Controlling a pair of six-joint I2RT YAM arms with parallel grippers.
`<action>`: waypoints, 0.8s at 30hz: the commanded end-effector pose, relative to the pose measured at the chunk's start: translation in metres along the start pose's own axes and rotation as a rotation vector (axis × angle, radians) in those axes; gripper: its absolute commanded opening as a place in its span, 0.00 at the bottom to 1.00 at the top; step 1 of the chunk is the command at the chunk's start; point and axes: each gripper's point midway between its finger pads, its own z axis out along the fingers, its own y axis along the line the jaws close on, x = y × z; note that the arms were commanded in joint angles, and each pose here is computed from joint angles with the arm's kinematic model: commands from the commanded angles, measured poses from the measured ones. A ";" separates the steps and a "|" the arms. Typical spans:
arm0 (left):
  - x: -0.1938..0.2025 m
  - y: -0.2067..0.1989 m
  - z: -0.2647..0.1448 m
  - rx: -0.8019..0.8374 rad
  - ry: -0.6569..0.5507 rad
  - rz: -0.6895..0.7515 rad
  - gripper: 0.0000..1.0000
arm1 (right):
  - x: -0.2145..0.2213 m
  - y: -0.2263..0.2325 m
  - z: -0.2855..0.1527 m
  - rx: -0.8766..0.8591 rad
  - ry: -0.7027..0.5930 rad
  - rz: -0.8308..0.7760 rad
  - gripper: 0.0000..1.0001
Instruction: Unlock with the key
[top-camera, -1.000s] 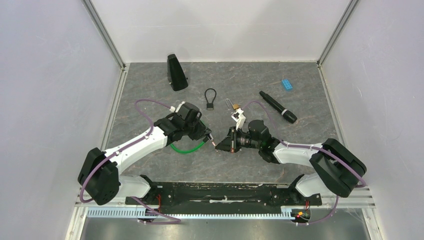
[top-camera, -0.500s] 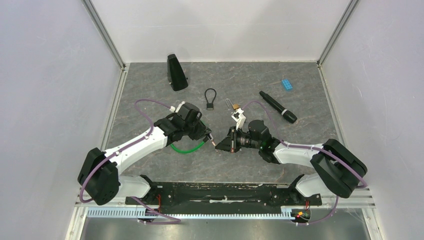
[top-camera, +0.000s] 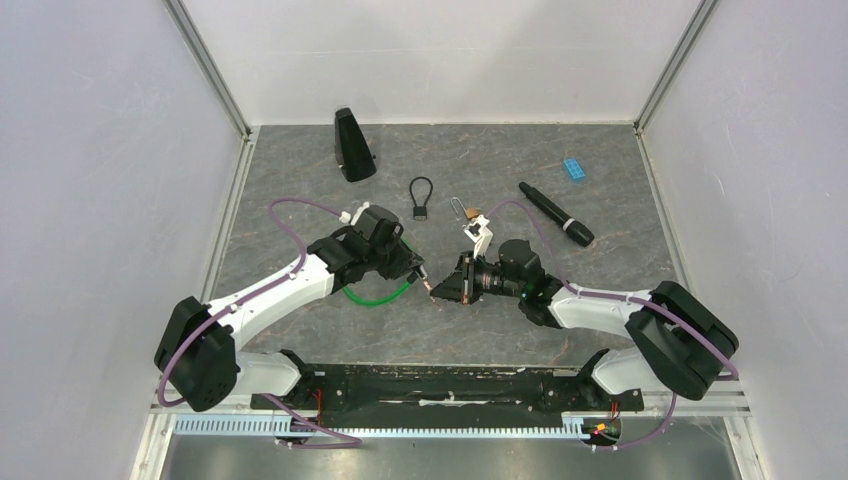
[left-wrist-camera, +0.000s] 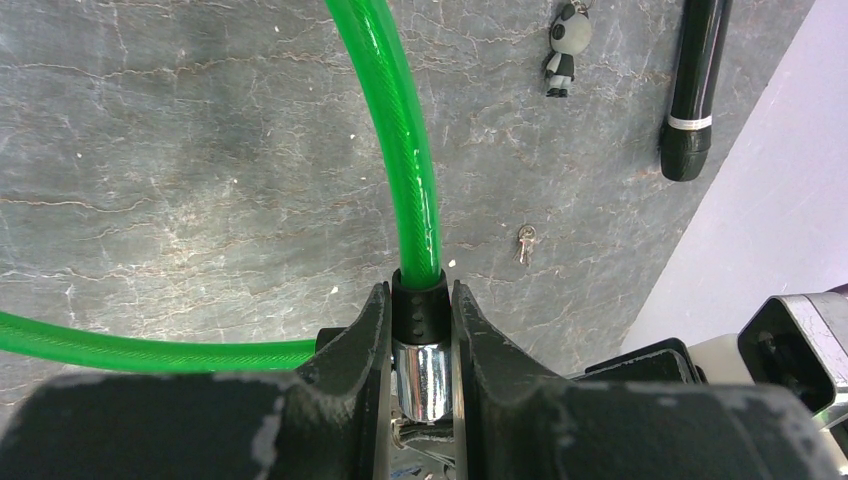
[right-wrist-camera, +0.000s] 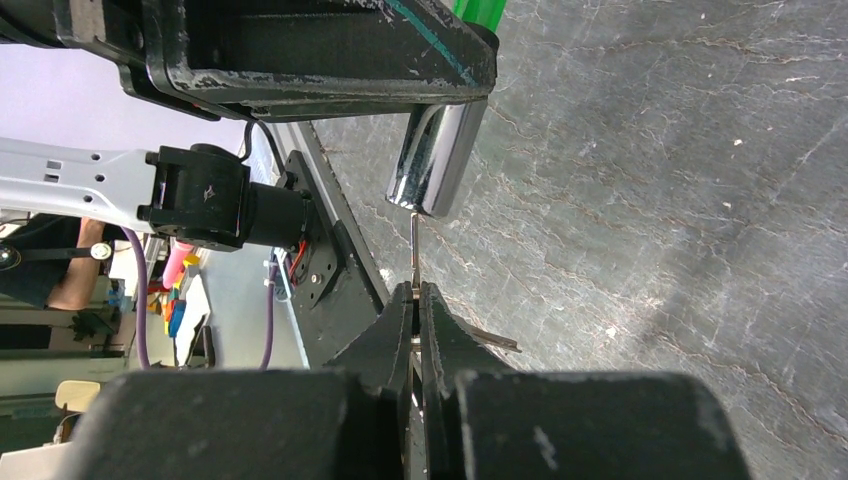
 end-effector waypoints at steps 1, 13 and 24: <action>0.000 -0.011 -0.006 0.053 -0.014 0.015 0.02 | -0.015 0.006 -0.002 -0.013 -0.062 -0.022 0.00; -0.006 -0.011 -0.010 0.048 -0.041 0.023 0.02 | -0.015 -0.004 -0.007 0.016 -0.063 -0.004 0.00; -0.005 -0.010 -0.008 0.043 -0.034 0.027 0.02 | -0.017 0.004 -0.009 -0.024 -0.061 -0.019 0.00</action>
